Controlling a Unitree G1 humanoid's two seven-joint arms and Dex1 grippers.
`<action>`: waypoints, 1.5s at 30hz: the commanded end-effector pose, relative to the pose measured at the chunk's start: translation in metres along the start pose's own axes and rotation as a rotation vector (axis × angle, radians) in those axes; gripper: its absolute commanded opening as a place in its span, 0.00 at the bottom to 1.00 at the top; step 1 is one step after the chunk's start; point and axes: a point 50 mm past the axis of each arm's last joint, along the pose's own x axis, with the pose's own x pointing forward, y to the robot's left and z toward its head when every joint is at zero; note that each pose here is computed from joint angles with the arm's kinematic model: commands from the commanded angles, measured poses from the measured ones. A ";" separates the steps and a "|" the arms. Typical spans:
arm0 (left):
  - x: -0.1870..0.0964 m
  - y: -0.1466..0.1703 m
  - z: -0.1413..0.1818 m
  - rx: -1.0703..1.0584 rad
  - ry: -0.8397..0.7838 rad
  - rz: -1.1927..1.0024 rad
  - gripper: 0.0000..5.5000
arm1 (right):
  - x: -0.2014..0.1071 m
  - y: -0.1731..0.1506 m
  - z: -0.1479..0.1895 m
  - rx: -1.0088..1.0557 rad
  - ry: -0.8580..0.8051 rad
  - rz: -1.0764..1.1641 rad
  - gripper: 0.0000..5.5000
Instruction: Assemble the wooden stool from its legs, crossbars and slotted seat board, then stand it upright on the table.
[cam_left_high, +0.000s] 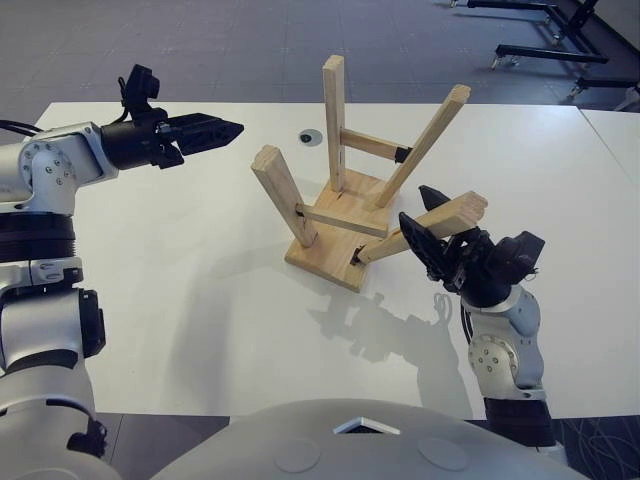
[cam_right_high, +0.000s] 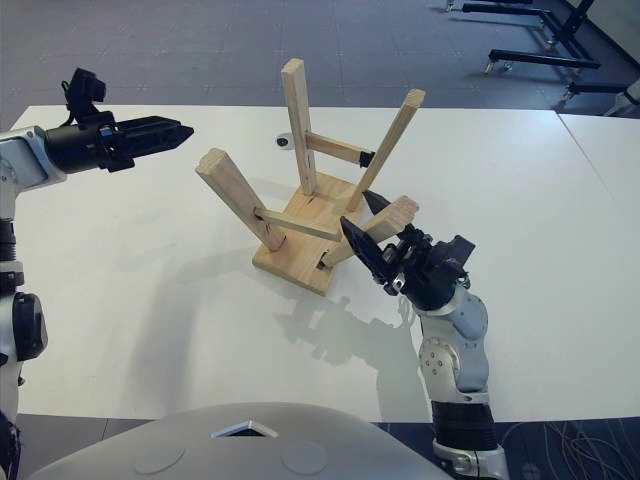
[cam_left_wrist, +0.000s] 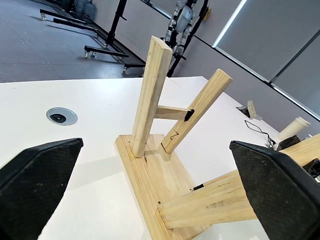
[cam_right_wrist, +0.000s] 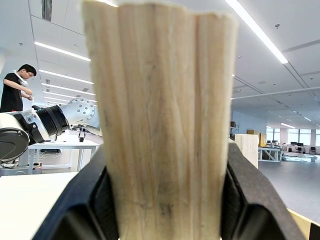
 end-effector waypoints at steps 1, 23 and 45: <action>0.006 -0.002 0.006 0.031 0.010 -0.016 0.98 | 0.005 0.001 0.000 -0.005 -0.030 0.009 0.38; 0.011 -0.007 -0.002 0.013 0.036 -0.060 0.98 | 0.005 0.000 -0.006 0.073 -0.006 0.043 0.37; 0.014 -0.009 -0.006 0.001 0.042 -0.073 0.98 | 0.004 -0.005 -0.004 0.064 0.021 0.059 0.37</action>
